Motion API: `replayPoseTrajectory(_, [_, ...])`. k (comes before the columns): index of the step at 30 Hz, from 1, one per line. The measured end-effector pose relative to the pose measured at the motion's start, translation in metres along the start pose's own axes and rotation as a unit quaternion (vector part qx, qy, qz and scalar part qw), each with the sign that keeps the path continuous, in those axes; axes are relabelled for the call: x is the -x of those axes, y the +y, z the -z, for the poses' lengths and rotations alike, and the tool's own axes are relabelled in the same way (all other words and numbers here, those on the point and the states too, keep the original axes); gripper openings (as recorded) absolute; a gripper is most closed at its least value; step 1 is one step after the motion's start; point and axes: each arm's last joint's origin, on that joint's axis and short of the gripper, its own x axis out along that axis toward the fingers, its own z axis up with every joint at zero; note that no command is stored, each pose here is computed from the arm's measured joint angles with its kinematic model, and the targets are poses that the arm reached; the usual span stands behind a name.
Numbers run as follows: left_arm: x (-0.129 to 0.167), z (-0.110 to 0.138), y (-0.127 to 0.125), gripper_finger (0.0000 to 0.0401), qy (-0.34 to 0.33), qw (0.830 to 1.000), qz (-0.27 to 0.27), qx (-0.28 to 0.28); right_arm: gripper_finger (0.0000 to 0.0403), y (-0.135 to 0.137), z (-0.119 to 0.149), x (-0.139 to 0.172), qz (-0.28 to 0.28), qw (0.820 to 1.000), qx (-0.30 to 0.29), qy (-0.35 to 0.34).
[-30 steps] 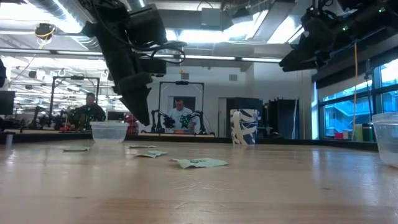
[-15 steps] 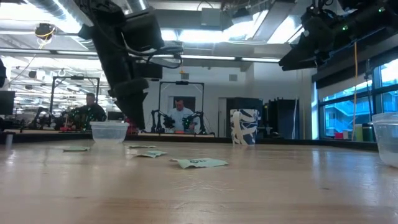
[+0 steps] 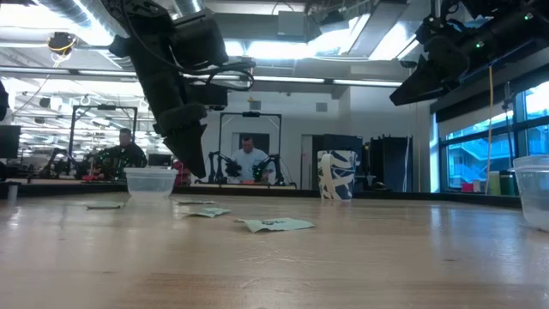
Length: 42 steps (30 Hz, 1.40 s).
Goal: Pick and place items into bin
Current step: Put the white stevia packet into the top transparent bin
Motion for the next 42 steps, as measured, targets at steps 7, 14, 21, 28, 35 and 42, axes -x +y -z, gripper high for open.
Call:
replayPoseTrajectory(7, [-0.015,0.003,0.000,0.0224,0.022,1.000,-0.013,0.003,0.0247,0.000,0.000,0.000,0.000,1.000,-0.001,-0.001])
replayPoseTrajectory(14, [-0.034,0.005,0.005,0.0224,0.044,0.998,-0.031,0.022,0.0247,0.000,0.000,0.000,0.000,1.000,-0.002,-0.002])
replayPoseTrajectory(21, [-0.046,0.007,0.010,0.0224,0.080,0.996,0.004,0.036,0.0247,0.000,0.000,0.000,0.000,1.000,-0.001,-0.001])
replayPoseTrajectory(28, [-0.045,0.009,0.010,0.0211,0.087,0.996,-0.001,0.034,0.0247,0.000,0.000,0.000,0.000,1.000,0.002,-0.001])
replayPoseTrajectory(35, [-0.045,0.009,0.010,0.0175,0.088,0.996,0.004,0.021,0.0247,0.000,0.001,0.000,0.000,1.000,0.007,0.003])
replayPoseTrajectory(42, [-0.045,0.009,0.009,0.0145,0.087,0.996,0.005,0.019,0.0247,0.000,0.001,0.000,0.001,1.000,0.014,0.004])
